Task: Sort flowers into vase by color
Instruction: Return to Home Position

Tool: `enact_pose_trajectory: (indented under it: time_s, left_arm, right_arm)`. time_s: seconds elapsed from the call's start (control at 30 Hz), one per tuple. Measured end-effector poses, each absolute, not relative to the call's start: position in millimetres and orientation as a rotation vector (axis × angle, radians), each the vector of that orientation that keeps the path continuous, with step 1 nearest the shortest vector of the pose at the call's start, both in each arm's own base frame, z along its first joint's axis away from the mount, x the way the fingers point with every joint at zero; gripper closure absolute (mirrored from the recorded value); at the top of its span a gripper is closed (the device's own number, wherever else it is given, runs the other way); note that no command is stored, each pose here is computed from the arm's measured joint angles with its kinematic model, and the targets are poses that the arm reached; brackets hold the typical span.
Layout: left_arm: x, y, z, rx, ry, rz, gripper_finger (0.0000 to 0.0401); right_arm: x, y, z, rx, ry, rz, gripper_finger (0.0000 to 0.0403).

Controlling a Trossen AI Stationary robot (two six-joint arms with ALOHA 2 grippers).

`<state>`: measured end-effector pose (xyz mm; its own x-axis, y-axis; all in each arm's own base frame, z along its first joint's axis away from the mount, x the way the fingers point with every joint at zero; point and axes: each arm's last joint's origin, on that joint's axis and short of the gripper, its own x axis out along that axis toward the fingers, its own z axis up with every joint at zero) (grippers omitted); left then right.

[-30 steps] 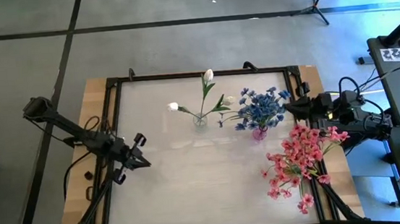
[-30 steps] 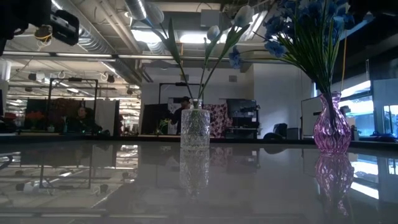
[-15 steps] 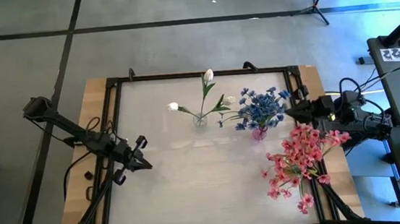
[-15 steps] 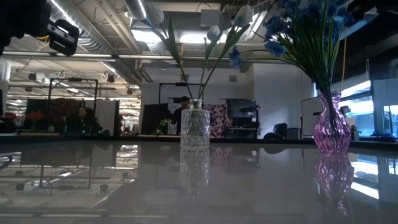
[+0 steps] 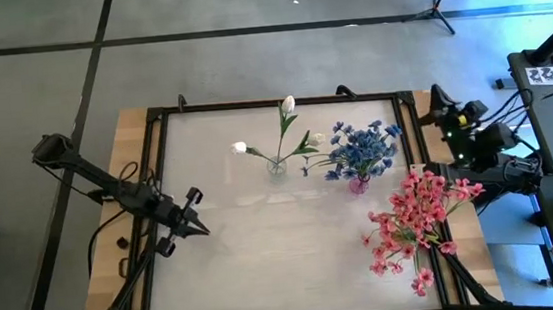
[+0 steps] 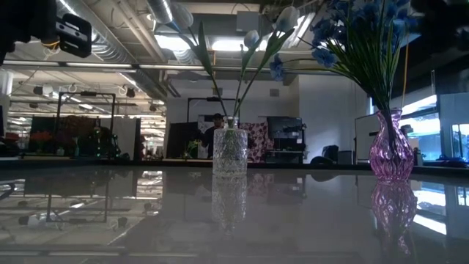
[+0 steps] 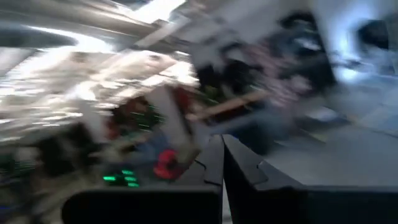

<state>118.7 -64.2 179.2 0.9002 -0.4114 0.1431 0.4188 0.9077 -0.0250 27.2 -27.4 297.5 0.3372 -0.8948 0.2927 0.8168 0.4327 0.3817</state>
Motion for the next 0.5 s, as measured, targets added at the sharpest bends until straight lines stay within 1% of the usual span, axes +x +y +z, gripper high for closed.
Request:
enact_pose_trajectory:
  time_s: [0.07,0.13,0.27,0.33,0.4,0.5]
  left_arm:
    - [118.9,-64.4,177.8,-0.054,-0.121,-0.431,0.0387]
    - [118.7,-64.8,177.4,-0.045,-0.119,-0.449,0.0387]
    - [118.5,-65.7,175.7,0.009,-0.113,-0.477,0.0387]
    - [118.4,-65.8,175.9,0.013,-0.117,-0.479,0.0387]
    - [118.4,-65.8,175.9,0.016,-0.117,-0.479,0.0387]
    - [118.5,-65.8,175.7,0.024,-0.117,-0.479,0.0387]
  right_arm:
    - [27.4,-29.0,291.1,0.219,-0.442,-1.236,0.04]
    - [30.7,-29.8,282.3,0.224,-0.376,-1.279,0.04]
    - [48.0,-30.7,252.8,0.271,-0.339,-1.217,0.04]
    - [55.5,-31.1,240.4,0.282,-0.352,-1.195,0.04]
    - [60.4,-31.8,229.4,0.308,-0.392,-1.213,0.04]
    - [67.1,-32.6,210.7,0.295,-0.38,-1.23,0.04]
